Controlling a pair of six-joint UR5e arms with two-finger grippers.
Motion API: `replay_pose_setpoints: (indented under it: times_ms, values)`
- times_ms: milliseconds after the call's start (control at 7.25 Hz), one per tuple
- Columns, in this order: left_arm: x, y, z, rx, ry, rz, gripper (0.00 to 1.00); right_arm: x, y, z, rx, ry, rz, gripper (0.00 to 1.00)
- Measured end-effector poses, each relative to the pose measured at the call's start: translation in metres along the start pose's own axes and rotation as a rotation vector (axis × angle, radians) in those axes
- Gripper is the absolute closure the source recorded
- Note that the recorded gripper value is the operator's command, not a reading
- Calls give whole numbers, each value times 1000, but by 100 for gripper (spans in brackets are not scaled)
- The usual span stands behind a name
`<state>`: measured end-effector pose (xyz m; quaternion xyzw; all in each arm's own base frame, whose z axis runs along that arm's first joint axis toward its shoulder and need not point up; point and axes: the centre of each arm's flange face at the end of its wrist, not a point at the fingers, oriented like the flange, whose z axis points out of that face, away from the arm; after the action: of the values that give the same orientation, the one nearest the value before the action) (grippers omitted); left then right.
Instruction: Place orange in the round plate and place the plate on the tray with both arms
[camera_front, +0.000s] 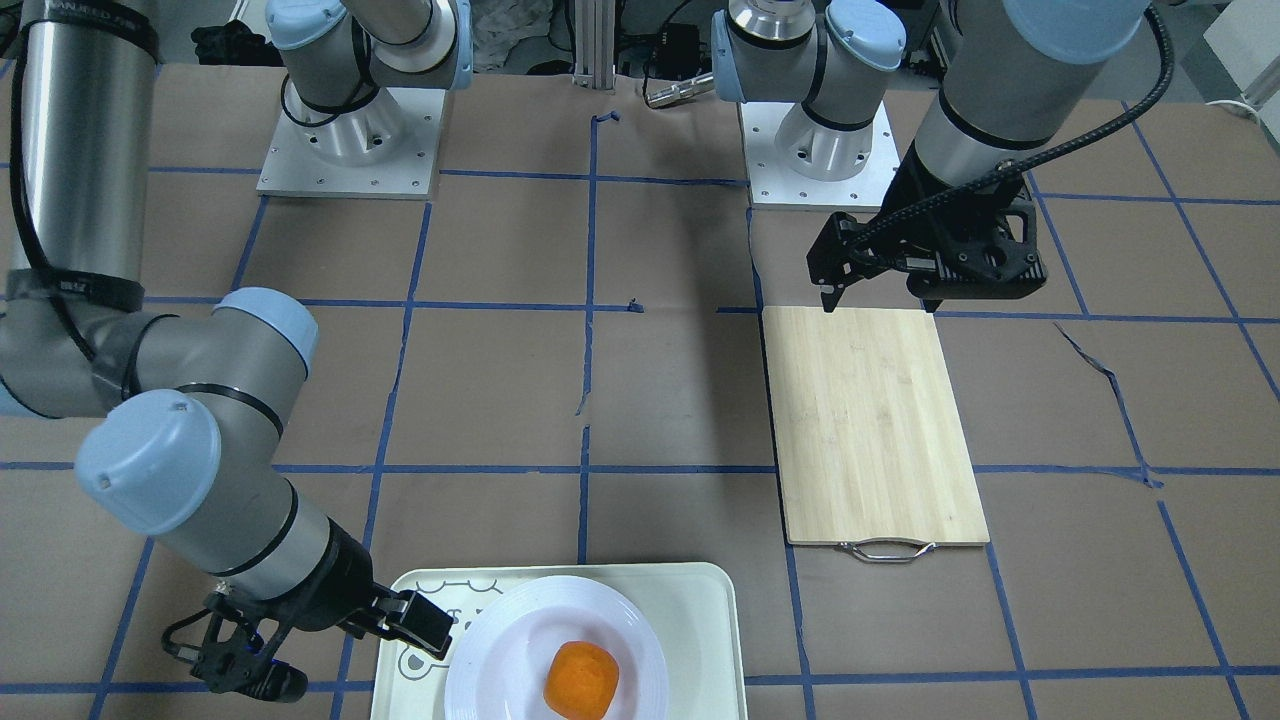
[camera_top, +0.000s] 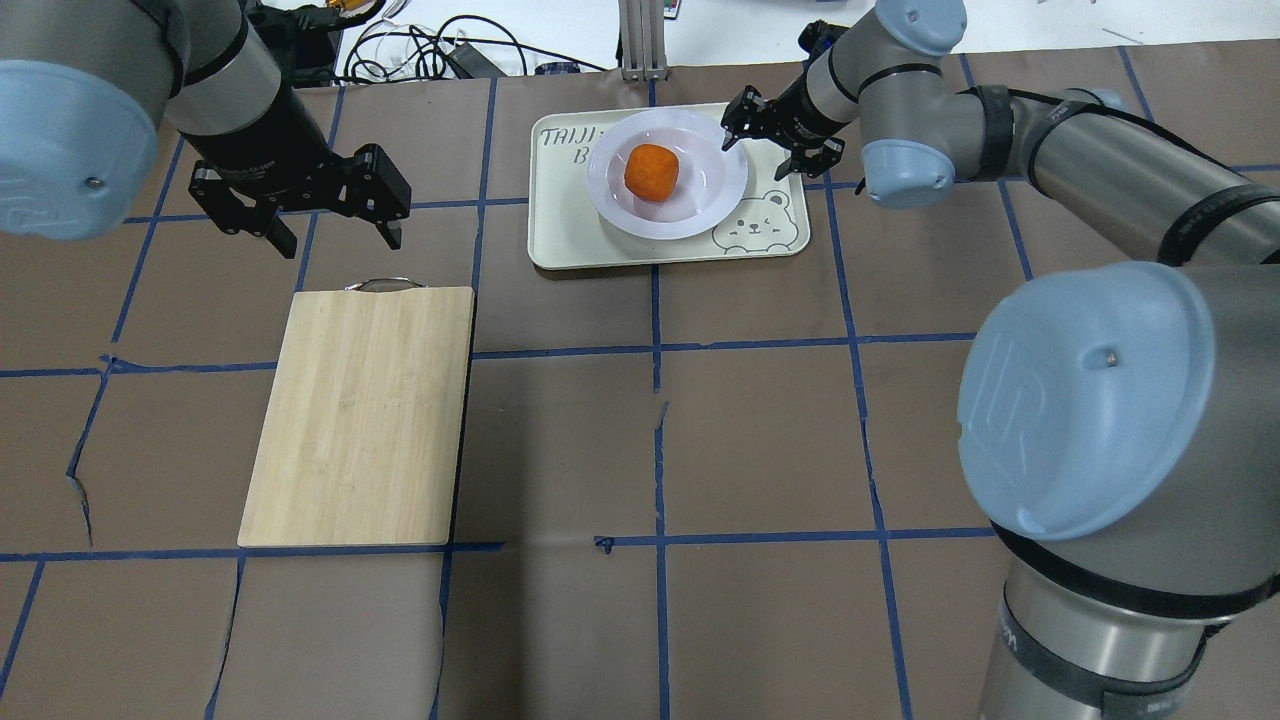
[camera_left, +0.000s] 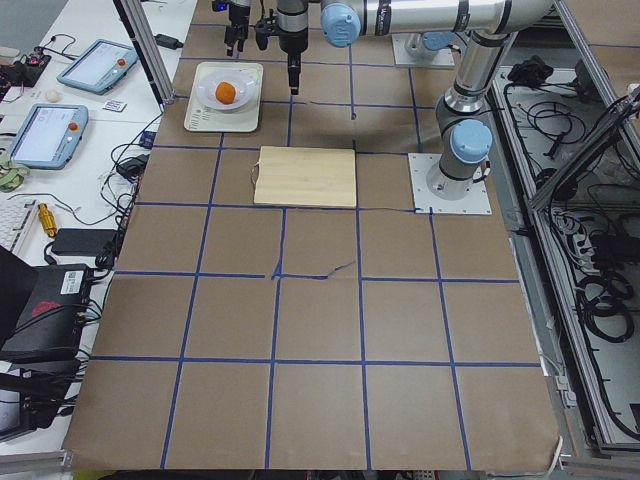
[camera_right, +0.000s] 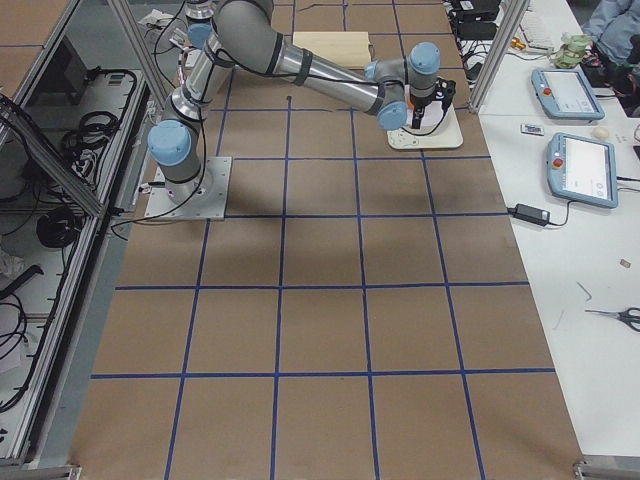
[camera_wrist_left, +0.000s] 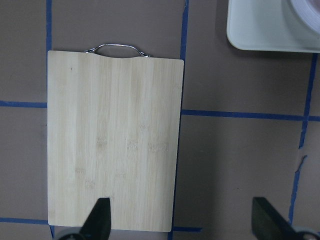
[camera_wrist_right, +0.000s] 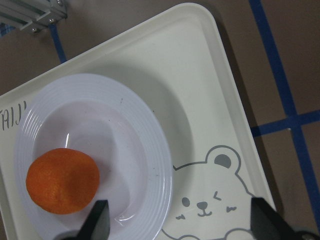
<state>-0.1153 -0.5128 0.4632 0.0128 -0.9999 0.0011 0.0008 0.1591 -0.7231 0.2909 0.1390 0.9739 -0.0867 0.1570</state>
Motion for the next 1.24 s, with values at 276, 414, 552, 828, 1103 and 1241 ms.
replay_pose_setpoints:
  times_ms: [276,414,552,828,1103,1241]
  values:
    - [0,1,0,-2,0,2,0,-8,19,-90,-27,173,-121,0]
    - [-1,2,-1,-1,1,2,0,-12,40,-136,-49,247,-195,0]
    - [-1,3,-3,1,1,1,0,-16,65,-182,-72,283,-236,0]
    - [-3,5,-8,9,-1,-3,0,-26,111,-244,-102,305,-271,0]
    - [-5,7,-12,17,-1,-7,0,-42,131,-247,-122,307,-303,0]
    - [-6,7,-14,21,-1,-9,0,-49,138,-242,-128,305,-322,0]
